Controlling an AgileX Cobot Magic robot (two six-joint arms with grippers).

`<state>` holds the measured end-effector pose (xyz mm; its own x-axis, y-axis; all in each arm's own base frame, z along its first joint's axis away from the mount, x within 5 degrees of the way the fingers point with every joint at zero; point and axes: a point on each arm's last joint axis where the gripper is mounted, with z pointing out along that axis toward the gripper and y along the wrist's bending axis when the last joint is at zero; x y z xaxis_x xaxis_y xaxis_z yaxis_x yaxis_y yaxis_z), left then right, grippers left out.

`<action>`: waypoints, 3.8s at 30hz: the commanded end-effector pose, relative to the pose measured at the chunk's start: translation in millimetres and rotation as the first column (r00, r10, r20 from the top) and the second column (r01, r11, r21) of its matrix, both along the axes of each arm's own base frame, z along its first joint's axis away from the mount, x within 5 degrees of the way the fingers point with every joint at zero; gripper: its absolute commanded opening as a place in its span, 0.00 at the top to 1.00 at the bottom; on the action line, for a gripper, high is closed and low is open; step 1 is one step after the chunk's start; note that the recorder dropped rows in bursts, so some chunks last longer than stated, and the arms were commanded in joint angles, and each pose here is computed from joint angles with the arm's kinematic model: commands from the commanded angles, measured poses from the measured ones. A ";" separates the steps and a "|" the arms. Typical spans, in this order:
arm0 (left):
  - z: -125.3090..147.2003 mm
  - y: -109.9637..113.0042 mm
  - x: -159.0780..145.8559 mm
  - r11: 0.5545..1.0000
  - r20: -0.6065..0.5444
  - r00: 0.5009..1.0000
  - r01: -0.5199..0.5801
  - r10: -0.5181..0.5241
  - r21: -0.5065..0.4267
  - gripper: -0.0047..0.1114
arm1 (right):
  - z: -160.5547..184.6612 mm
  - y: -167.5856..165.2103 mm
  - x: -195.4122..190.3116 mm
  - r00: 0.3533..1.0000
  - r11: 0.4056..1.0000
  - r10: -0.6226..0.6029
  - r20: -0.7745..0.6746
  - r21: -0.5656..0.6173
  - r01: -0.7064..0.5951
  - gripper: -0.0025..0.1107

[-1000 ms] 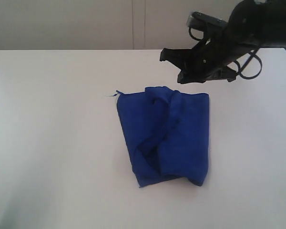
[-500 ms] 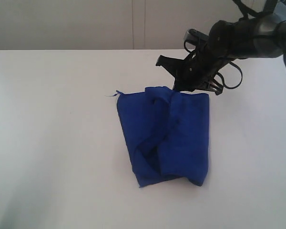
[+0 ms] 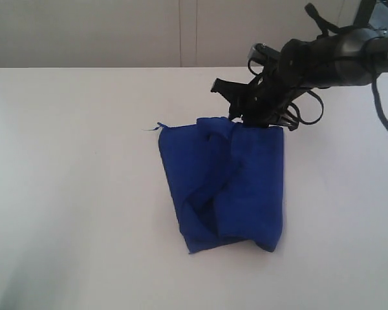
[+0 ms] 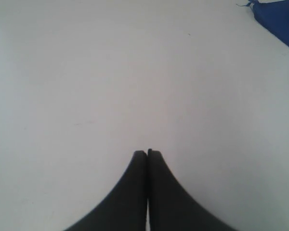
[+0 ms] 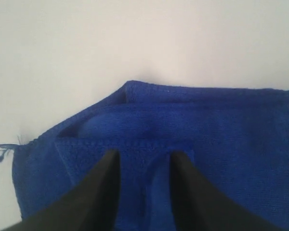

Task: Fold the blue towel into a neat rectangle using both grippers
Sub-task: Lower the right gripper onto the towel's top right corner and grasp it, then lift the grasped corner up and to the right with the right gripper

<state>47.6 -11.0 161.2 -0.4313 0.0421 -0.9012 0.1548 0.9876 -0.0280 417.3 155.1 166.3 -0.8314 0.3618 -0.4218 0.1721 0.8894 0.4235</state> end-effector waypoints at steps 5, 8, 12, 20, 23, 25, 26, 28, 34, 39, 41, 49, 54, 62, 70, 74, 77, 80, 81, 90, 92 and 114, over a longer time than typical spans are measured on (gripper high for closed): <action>-2.8 -0.2 -0.5 1.000 -0.011 1.000 -0.001 0.001 -0.004 0.96 | -12.2 1.5 4.6 1.000 1.000 -0.024 0.001 0.006 0.024 0.68; -2.8 -0.2 -0.5 1.000 -0.011 1.000 -0.001 0.001 -0.004 0.96 | -12.0 1.5 4.9 1.000 1.000 -0.027 0.004 0.008 0.027 0.68; -2.8 -0.2 -0.5 1.000 -0.011 1.000 -0.001 0.001 -0.004 0.96 | -13.3 -0.1 3.6 1.000 1.000 -0.018 -0.014 -0.009 0.018 0.68; -2.8 -0.2 -0.5 1.000 -0.011 1.000 -0.001 0.001 -0.004 0.96 | -22.3 -2.3 0.5 0.998 0.999 -0.009 -0.070 -0.051 0.006 0.68; -2.8 -0.2 -0.5 1.000 -0.011 1.000 -0.001 0.001 -0.004 0.96 | -22.3 -2.3 0.3 0.997 0.999 -0.026 -0.076 -0.042 0.023 0.68; -2.8 -0.2 -0.5 1.000 -0.011 1.000 -0.001 0.001 -0.004 0.96 | -14.4 -2.4 -0.1 0.997 0.999 -0.042 -0.065 -0.026 0.041 0.68; -2.8 -0.2 -0.5 1.000 -0.011 1.000 -0.001 0.001 -0.004 0.96 | -7.1 -2.6 -0.2 0.998 0.999 -0.042 -0.046 -0.019 0.041 0.68; -2.8 -0.2 -0.5 1.000 -0.011 1.000 -0.001 0.001 -0.004 0.96 | -0.4 -2.7 -0.4 0.999 0.999 -0.043 -0.027 -0.012 0.042 0.68; -2.8 -0.2 -0.5 1.000 -0.011 1.000 -0.001 0.001 -0.004 0.96 | -6.9 -2.5 1.7 0.998 0.998 -0.064 -0.030 -0.004 0.064 0.68; -2.8 -0.2 -0.5 1.000 -0.011 1.000 -0.001 0.001 -0.004 0.96 | -16.6 -2.1 4.3 0.996 0.997 -0.079 -0.033 -0.001 0.079 0.68; -2.8 -0.2 -0.5 1.000 -0.011 1.000 -0.001 0.001 -0.004 0.96 | -17.6 -2.0 5.5 0.996 0.996 -0.088 -0.025 0.005 0.088 0.68; -2.8 -0.2 -0.5 1.000 -0.011 1.000 -0.001 0.001 -0.004 0.96 | -23.2 -2.1 6.2 0.995 0.995 -0.098 -0.034 0.003 0.098 0.72; -2.8 -0.2 -0.5 1.000 -0.011 1.000 -0.001 0.001 -0.004 0.96 | -26.9 -2.2 5.9 0.994 0.995 -0.097 -0.046 -0.002 0.097 0.80; -2.8 -0.2 -0.5 1.000 -0.011 1.000 -0.001 0.001 -0.004 0.96 | -27.0 -2.3 5.7 0.994 0.995 -0.096 -0.048 -0.004 0.096 0.98; -2.8 -0.2 -0.5 1.000 -0.011 1.000 -0.001 0.001 -0.004 0.96 | -15.3 -4.0 2.1 0.996 0.997 -0.077 -0.050 -0.027 0.076 0.98; -2.8 -0.2 -0.5 1.000 -0.011 1.000 -0.001 0.001 -0.004 0.96 | 3.3 -8.2 -0.8 1.000 0.996 -0.028 -0.009 -0.089 0.028 0.98; -2.8 -0.2 -0.5 1.000 -0.011 1.000 -0.001 0.001 -0.004 0.96 | 18.0 -13.7 -5.7 1.000 0.985 0.022 0.002 -0.170 -0.021 0.98; -2.8 -0.2 -0.5 1.000 -0.011 1.000 -0.001 0.001 -0.004 0.96 | 31.8 -20.3 -12.2 0.994 0.953 0.111 -0.006 -0.283 -0.108 0.98; -2.8 -0.2 -0.5 1.000 -0.011 1.000 -0.001 0.001 -0.004 0.96 | 35.3 -23.0 -14.2 0.991 0.938 0.134 -0.015 -0.322 -0.131 0.98; -2.8 -0.2 -0.5 1.000 -0.011 1.000 -0.001 0.001 -0.004 0.96 | 51.0 -42.1 -22.8 0.979 0.819 0.186 -0.079 -0.538 -0.199 0.98; -2.8 -0.2 -0.5 1.000 -0.011 1.000 -0.001 0.001 -0.004 0.96 | 50.8 -41.7 -22.5 0.979 0.821 0.189 -0.073 -0.535 -0.199 0.98; -2.8 -0.2 -0.5 1.000 -0.011 1.000 -0.001 0.001 -0.004 0.96 | 50.0 -31.1 -21.0 0.961 0.914 0.272 -0.045 -0.299 -0.273 0.98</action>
<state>47.6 -11.0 161.2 -0.4313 0.0421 -0.9012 0.1548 0.9876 -0.0280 394.0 128.9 210.6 -0.8840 -0.0354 -0.4661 -0.0737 0.9952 0.0643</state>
